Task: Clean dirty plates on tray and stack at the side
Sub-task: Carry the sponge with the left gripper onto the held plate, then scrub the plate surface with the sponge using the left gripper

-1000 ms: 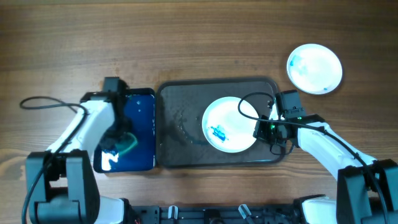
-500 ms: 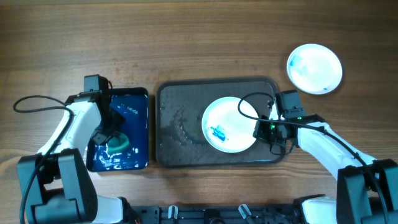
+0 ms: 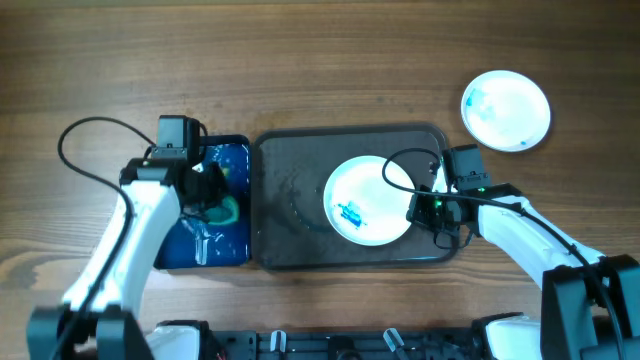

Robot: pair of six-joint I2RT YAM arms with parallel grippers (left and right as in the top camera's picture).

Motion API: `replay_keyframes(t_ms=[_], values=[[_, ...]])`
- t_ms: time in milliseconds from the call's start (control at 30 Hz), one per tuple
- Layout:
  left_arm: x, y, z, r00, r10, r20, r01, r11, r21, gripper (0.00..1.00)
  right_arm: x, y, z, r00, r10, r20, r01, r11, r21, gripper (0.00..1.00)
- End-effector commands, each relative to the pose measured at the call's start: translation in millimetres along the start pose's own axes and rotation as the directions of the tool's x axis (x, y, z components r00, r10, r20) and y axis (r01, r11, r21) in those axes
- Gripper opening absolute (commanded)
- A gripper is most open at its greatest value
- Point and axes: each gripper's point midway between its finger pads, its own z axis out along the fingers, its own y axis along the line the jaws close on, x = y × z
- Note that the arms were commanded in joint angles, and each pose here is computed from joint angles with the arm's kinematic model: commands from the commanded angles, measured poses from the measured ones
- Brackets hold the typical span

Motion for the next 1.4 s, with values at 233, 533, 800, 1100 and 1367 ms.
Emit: replay_keyframes(t_ms=[233,533,800,1100,1367], values=[[5,-8,-20,0.998,0.055,0.032,-0.056,0.998,0.041,0.04,17,-15,11,0.998,-0.011,-0.066,0.014,0.999,0.048,0.04],[20,-90,-38,0.987,0.160,0.029,-0.161,0.932,0.324,0.04,16,-14,12,0.998,-0.026,-0.064,0.029,0.999,0.046,0.05],[59,-159,-44,0.962,0.272,-0.029,-0.218,0.824,0.524,0.04,4,23,12,0.996,-0.083,-0.022,0.079,0.988,-0.131,0.05],[78,-190,-17,0.930,0.356,-0.091,-0.235,0.767,0.597,0.04,12,54,21,0.992,-0.124,0.018,0.125,0.983,-0.136,0.05],[96,-184,47,0.916,0.352,-0.193,-0.227,0.850,0.475,0.04,17,65,25,0.993,-0.114,0.038,0.117,0.986,-0.118,0.05]])
